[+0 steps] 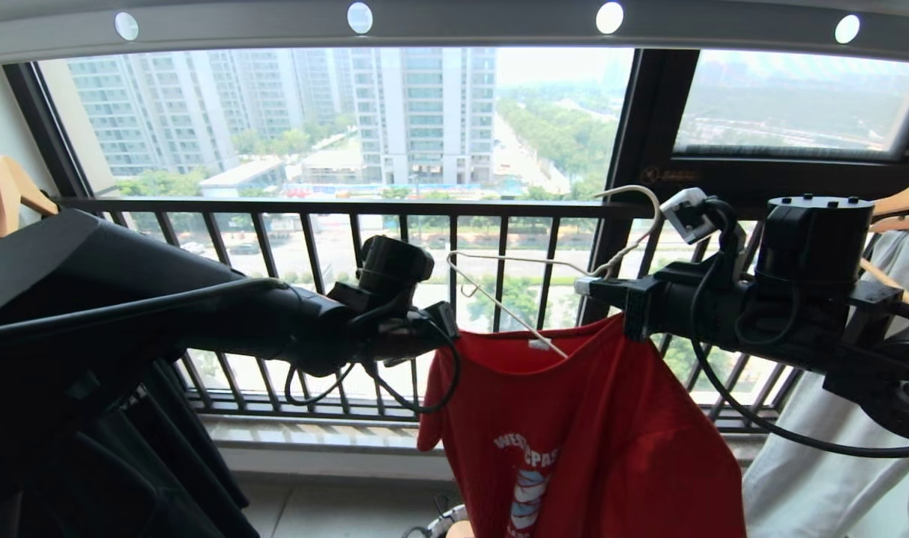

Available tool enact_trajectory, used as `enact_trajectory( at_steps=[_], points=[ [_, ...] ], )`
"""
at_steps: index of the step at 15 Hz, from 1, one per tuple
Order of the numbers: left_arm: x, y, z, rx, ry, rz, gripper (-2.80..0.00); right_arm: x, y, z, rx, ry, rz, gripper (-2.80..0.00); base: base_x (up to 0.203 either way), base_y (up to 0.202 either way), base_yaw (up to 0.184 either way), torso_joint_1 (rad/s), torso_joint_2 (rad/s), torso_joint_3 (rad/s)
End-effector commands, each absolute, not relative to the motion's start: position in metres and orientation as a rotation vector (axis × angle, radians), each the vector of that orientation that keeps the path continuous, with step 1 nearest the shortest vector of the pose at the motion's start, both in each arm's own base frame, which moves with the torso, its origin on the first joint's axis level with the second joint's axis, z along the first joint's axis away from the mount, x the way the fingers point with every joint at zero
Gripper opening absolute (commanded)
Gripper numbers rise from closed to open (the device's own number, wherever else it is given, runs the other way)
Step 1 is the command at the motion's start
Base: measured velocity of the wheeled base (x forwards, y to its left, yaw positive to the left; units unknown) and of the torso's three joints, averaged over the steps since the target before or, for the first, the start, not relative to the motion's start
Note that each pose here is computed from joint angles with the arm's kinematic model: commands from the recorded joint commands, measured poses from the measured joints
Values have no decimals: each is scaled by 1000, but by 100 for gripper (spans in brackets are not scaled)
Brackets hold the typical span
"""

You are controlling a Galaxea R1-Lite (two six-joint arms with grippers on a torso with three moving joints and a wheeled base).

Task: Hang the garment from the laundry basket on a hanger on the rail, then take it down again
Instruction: Take the clothes off the clothes rack

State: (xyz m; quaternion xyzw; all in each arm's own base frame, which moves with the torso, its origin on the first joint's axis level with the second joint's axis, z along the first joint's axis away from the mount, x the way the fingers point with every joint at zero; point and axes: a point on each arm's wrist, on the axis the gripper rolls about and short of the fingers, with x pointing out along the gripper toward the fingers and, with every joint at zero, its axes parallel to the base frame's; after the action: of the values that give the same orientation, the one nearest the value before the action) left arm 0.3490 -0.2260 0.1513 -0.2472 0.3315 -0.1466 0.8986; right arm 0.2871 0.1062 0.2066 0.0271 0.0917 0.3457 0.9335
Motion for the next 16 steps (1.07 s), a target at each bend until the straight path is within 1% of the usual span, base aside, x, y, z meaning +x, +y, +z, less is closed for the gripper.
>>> enact_trajectory(
  at_steps=[1, 5, 13, 16],
  points=[
    [346, -229, 149, -498, 722, -297, -280, 290, 107, 203, 57, 196, 703, -280, 0, 0, 0, 0, 0, 0],
    [339, -234, 156, -495, 723, -314, -280, 295, 109, 208, 165, 153, 695, -280, 0, 0, 0, 0, 0, 0],
    [335, -237, 158, -495, 728, -325, -280, 300, 108, 215, 192, 85, 613, -280, 0, 0, 0, 0, 0, 0],
    [327, -245, 156, -481, 755, -340, -280, 299, 108, 222, 211, 30, 593, -280, 0, 0, 0, 0, 0, 0]
  ],
)
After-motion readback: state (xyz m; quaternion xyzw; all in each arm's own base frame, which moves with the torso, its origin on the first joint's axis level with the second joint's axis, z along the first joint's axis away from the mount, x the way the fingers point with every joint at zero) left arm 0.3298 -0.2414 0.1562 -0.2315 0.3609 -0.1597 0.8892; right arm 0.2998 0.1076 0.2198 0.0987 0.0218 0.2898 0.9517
